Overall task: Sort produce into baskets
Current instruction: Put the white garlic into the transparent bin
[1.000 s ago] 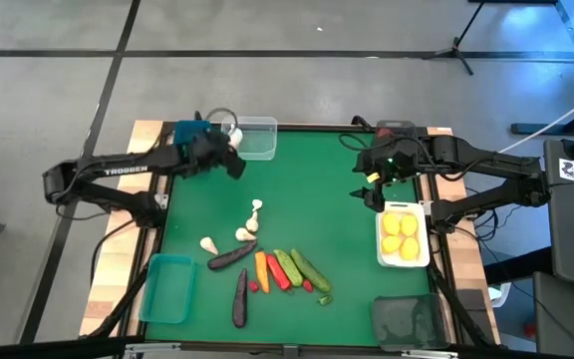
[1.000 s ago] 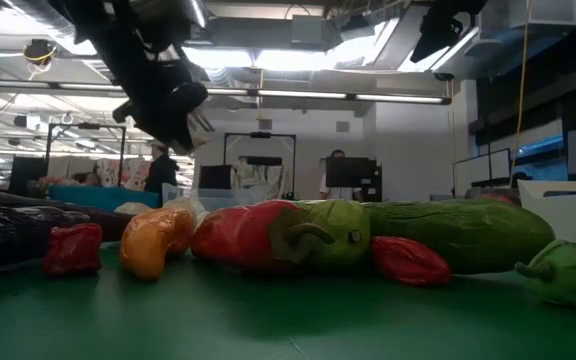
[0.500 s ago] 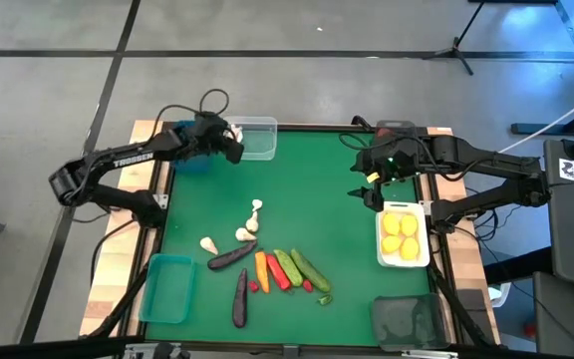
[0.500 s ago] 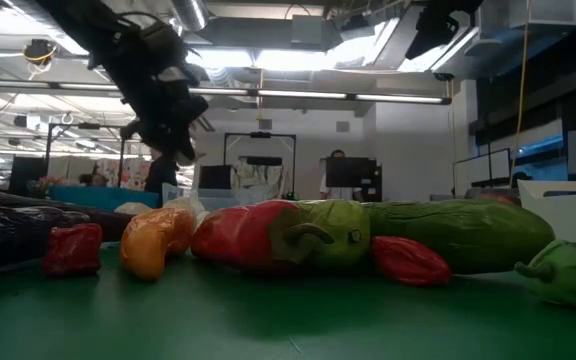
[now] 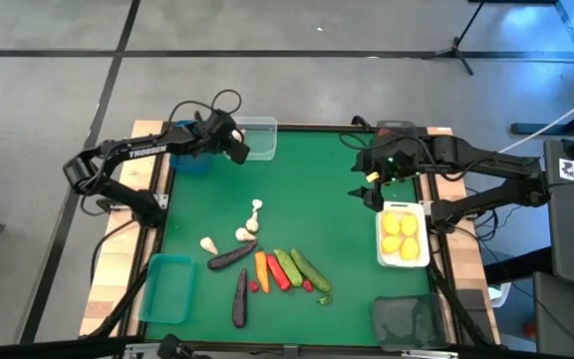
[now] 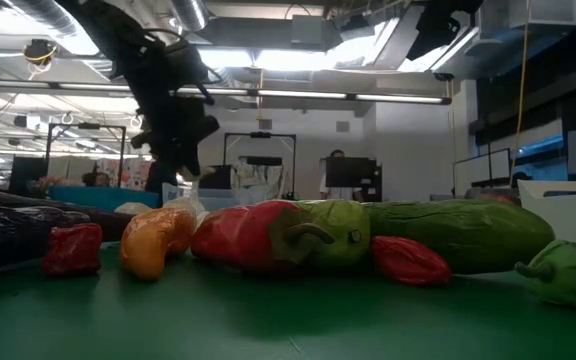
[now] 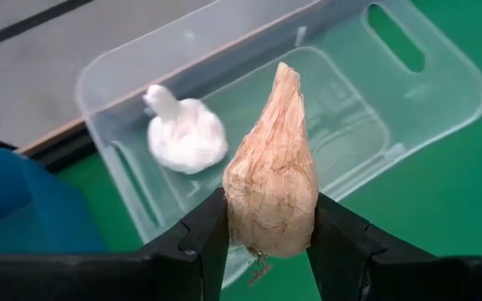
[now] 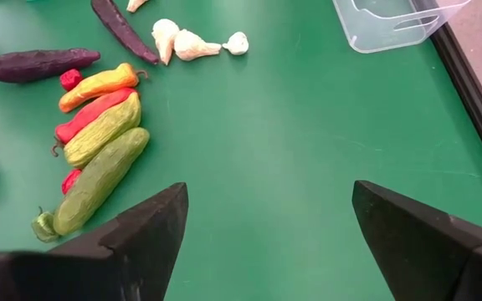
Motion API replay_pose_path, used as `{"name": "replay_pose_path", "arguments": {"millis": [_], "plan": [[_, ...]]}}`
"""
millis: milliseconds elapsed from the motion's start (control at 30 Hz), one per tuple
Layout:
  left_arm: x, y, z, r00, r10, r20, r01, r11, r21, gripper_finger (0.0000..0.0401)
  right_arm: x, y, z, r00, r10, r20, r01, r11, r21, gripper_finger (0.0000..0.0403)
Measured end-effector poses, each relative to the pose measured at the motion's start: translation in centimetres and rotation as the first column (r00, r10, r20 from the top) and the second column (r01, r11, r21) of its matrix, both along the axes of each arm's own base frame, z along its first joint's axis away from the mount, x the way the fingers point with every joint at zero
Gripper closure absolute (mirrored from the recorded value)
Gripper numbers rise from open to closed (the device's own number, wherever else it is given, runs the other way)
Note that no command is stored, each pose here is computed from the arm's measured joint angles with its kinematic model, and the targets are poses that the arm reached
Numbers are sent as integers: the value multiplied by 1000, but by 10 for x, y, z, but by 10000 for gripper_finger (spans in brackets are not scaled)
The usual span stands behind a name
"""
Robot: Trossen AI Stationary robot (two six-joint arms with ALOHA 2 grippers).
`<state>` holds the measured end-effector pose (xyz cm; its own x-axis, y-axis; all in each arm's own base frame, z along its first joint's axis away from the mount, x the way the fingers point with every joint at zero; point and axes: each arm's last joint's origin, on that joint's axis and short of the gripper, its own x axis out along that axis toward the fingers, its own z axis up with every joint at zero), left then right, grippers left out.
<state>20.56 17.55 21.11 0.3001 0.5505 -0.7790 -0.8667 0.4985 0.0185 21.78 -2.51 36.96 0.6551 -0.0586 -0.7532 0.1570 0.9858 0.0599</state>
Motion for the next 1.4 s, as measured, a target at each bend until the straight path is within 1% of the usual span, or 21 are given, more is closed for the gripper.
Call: {"name": "replay_pose_path", "arguments": {"millis": [133, 400, 500, 600, 667, 767, 833, 867, 967, 1033, 1233, 1300, 1400], "plan": [[-1, 0, 0, 999, -24, -34, 24, 1000, 14, 253, 0, 0, 0, 1000, 0, 0, 0, 1000, 0, 68], [-3, -1, -3, 993, -70, -95, 72, 997, 15, 196, 0, 0, 0, 1000, -2, 1, 2, 1000, 1, 68], [-3, -1, -2, 992, -51, -113, 55, 998, 33, 180, 0, 0, 0, 1000, -2, 1, 2, 1000, 2, 68], [-3, -1, -2, 992, -48, -117, 53, 998, 38, 174, 0, 0, 0, 1000, -3, 0, 3, 1000, 2, 68], [0, -5, -3, 988, -101, -114, 104, 994, 25, 174, 0, 0, 0, 1000, -3, 0, 3, 1000, 2, 68], [9, -16, -3, 974, -214, -70, 213, 977, -22, 175, 0, 0, 0, 1000, -3, 1, 3, 1000, 2, 68], [16, -26, -3, 949, -313, -40, 310, 949, -54, 178, 0, 0, 0, 1000, -3, 0, 3, 1000, 2, 68], [20, -33, -4, 927, -373, -33, 370, 927, -65, 180, 0, 0, 0, 1000, -3, 0, 3, 1000, 2, 68], [31, -56, -5, 835, -549, -43, 544, 834, -92, 187, 0, 0, 0, 1000, -3, 0, 3, 1000, 2, 68], [37, -70, -6, 777, -627, -62, 621, 778, -95, 190, 0, 0, 0, 1000, -3, 0, 3, 1000, 2, 68], [50, -106, -6, 639, -763, -92, 759, 646, -80, 191, 0, 0, 0, 1000, -7, 0, 7, 1000, 6, 68], [52, -116, -6, 601, -793, -98, 791, 608, -74, 191, 0, 0, 0, 1000, -8, 0, 8, 1000, 7, 68], [56, -127, -5, 531, -844, -74, 842, 536, -70, 191, 0, 0, 0, 1000, -9, 0, 9, 1000, 8, 68]]}}
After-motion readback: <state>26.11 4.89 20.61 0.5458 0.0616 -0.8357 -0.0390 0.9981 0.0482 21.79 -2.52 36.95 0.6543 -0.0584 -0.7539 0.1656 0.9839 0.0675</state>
